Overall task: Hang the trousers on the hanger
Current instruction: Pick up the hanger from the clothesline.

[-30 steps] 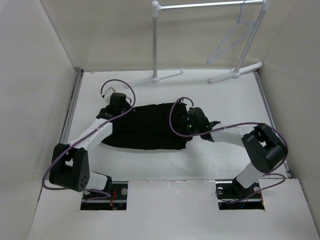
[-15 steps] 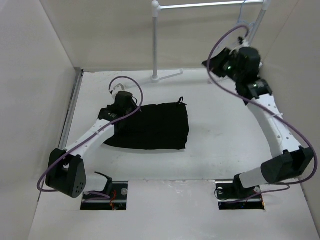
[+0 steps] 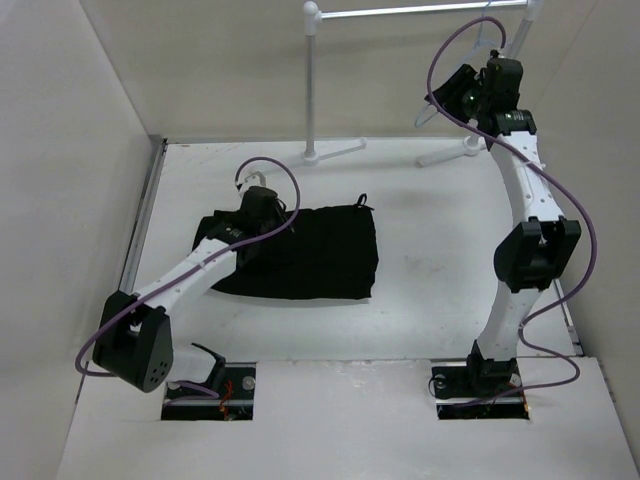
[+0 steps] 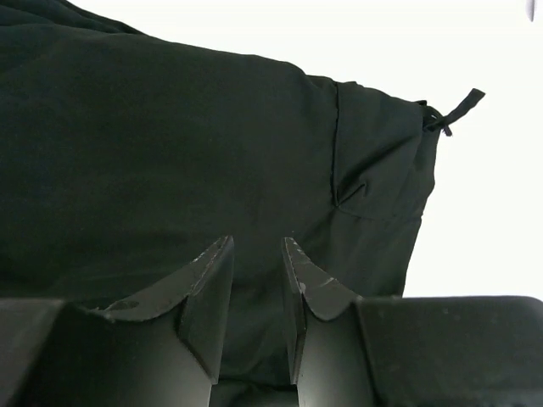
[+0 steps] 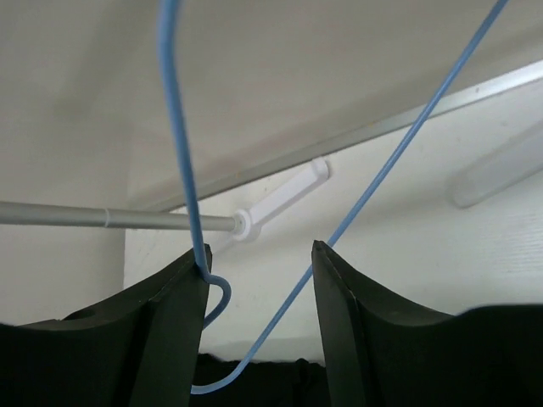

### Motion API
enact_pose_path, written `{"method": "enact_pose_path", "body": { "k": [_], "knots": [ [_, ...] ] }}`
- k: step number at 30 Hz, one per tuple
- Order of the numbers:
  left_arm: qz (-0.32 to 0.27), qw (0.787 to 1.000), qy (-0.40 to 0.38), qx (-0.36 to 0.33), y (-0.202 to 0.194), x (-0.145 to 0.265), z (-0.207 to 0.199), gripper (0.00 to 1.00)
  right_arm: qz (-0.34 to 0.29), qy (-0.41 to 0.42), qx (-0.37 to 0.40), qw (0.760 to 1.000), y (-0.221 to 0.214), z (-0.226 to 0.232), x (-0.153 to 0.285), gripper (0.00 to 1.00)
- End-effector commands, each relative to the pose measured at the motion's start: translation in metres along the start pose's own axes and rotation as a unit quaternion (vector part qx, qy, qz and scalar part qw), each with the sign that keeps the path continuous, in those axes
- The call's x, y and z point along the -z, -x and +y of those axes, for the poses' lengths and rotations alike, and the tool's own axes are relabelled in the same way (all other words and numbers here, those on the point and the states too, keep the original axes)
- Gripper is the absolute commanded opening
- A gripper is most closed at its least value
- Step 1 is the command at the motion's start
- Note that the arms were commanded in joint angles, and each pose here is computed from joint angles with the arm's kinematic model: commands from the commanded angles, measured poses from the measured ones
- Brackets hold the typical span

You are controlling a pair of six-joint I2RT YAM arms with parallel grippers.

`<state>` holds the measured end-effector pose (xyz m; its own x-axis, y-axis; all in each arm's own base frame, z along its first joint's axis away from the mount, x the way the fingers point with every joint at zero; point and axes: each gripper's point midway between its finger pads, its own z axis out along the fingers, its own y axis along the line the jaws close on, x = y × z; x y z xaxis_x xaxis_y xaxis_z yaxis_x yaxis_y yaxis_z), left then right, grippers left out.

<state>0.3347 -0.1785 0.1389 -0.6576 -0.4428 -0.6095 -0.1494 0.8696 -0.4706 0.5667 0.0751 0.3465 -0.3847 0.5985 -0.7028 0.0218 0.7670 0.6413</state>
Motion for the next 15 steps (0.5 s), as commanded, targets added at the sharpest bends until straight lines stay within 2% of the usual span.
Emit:
{"method": "enact_pose_path", "body": {
  "k": [1,4,10,13,15],
  "knots": [
    [0.000,1.000,-0.011,-0.008,0.002,0.000,-0.006,0.27,-0.029,0.095,0.032,0.995,0.026,0.050,0.020,0.56],
    [0.009,1.000,-0.008,-0.011,-0.004,-0.003,-0.005,0.27,-0.028,0.113,0.026,0.993,0.025,0.050,0.014,0.52],
    [0.007,1.000,-0.002,-0.005,0.000,-0.007,-0.001,0.27,-0.027,0.127,0.027,0.991,0.023,0.053,0.005,0.17],
    [0.003,1.000,-0.005,-0.003,0.005,-0.007,-0.004,0.28,-0.048,0.146,0.042,0.987,0.036,0.068,0.017,0.10],
    [-0.001,1.000,-0.011,-0.001,0.010,-0.006,-0.009,0.32,-0.065,0.164,0.056,0.983,0.047,0.081,0.030,0.08]
  ]
}}
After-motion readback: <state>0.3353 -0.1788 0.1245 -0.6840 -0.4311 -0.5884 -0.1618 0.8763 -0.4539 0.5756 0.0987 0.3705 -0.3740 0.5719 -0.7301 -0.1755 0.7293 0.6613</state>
